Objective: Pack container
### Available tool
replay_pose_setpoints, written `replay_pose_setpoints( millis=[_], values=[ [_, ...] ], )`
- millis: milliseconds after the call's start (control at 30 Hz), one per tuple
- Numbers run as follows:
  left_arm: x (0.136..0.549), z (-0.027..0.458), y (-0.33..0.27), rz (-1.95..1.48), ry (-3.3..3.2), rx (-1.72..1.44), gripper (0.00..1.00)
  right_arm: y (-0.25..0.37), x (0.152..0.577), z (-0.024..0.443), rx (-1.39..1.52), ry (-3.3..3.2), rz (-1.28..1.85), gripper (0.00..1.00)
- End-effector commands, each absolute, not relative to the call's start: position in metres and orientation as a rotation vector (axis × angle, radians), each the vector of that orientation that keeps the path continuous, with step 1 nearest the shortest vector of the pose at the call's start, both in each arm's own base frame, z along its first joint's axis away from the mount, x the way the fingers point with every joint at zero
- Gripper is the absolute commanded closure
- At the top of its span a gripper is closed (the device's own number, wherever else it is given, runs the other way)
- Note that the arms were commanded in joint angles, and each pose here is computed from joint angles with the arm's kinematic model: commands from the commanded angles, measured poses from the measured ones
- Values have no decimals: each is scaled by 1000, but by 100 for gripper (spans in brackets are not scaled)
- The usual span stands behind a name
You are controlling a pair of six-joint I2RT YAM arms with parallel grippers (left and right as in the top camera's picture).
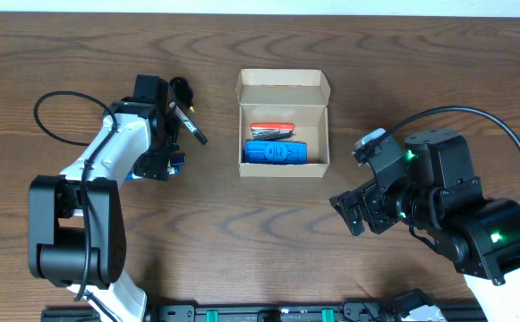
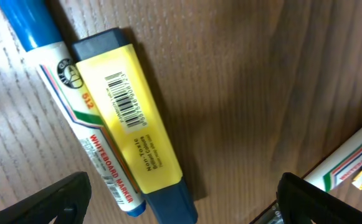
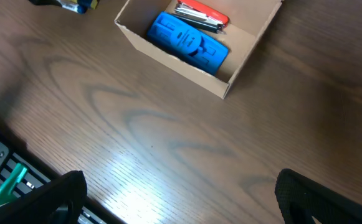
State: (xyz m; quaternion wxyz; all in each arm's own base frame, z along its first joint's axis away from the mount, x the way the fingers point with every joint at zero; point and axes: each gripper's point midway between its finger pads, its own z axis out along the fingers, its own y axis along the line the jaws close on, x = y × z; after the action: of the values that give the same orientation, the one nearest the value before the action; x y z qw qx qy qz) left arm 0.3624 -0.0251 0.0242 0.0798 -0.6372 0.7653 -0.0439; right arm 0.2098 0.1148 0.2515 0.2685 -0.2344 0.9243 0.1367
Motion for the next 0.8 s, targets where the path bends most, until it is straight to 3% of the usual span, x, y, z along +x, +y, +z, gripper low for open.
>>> replay_pose_setpoints(
  millis=[0, 767],
  values=[
    [372, 29, -17, -105, 2237, -1894, 4, 113, 211, 253, -609, 2495, 368, 1],
    [380, 21, -9, -70, 2179, -1904, 4, 113, 211, 252, -609, 2496, 368, 1]
  ],
)
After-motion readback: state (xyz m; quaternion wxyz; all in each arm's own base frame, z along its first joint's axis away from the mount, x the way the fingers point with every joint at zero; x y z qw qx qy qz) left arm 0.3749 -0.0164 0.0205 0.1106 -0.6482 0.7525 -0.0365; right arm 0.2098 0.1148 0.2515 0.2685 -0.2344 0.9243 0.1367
